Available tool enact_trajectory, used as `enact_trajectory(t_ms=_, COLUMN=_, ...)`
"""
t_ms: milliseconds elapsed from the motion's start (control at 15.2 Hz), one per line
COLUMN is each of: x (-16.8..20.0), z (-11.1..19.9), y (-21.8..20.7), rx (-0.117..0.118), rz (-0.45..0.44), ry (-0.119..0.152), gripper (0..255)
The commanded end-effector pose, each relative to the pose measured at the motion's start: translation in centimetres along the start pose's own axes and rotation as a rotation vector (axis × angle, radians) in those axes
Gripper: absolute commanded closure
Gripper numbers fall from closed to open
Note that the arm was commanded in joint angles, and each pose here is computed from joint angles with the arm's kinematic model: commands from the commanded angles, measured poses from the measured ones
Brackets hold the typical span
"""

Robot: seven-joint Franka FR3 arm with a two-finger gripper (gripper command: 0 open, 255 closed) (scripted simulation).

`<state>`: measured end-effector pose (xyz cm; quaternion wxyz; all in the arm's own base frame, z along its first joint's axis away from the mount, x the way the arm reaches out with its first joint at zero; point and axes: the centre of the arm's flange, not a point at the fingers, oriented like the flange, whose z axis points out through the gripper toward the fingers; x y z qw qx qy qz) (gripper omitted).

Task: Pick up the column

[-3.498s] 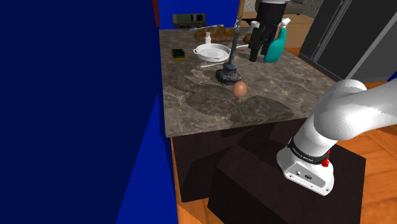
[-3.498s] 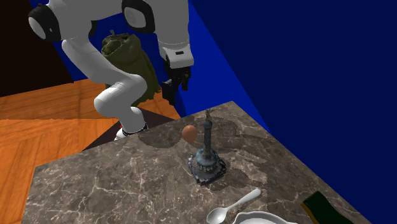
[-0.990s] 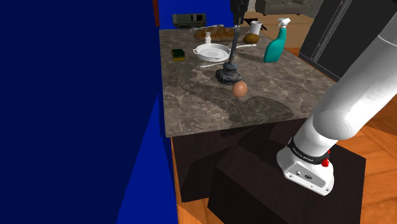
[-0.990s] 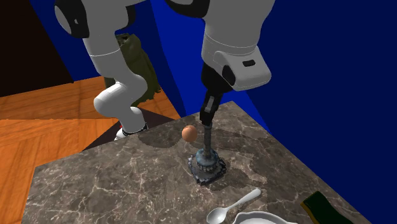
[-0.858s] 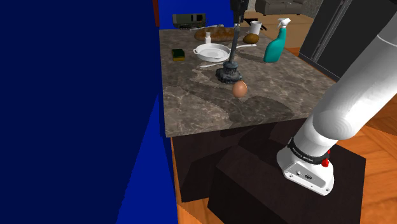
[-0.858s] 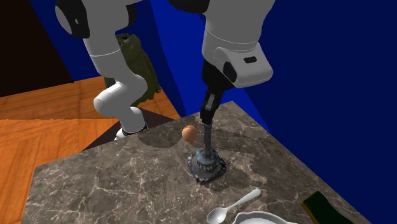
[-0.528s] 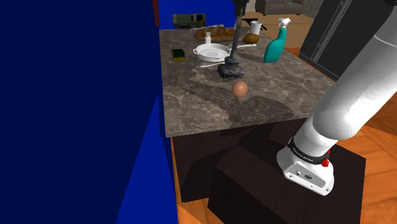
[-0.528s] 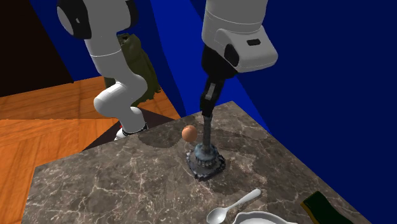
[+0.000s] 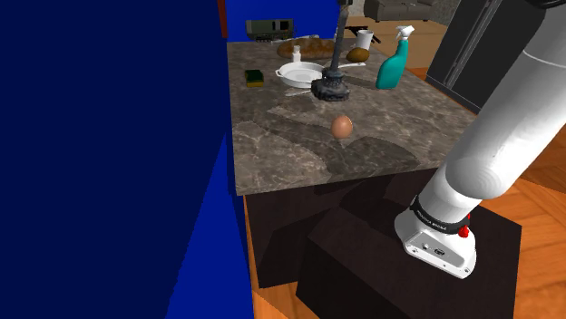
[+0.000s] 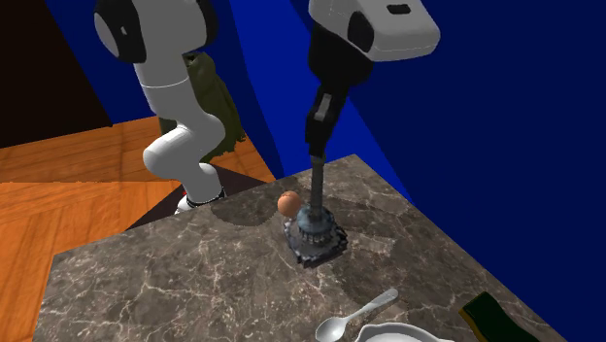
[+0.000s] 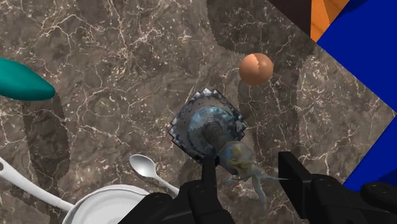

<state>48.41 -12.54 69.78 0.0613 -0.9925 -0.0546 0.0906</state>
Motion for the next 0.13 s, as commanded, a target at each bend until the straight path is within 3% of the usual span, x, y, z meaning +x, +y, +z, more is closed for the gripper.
enact_trajectory(t_ms=0, x=-0.12, z=-0.65, y=-0.10, rx=0.000, rz=0.000, ry=0.000, gripper=255)
enact_trajectory(t_ms=66, x=-0.12, z=-0.64, y=-0.10, rx=0.000, rz=0.000, ry=0.000, gripper=255)
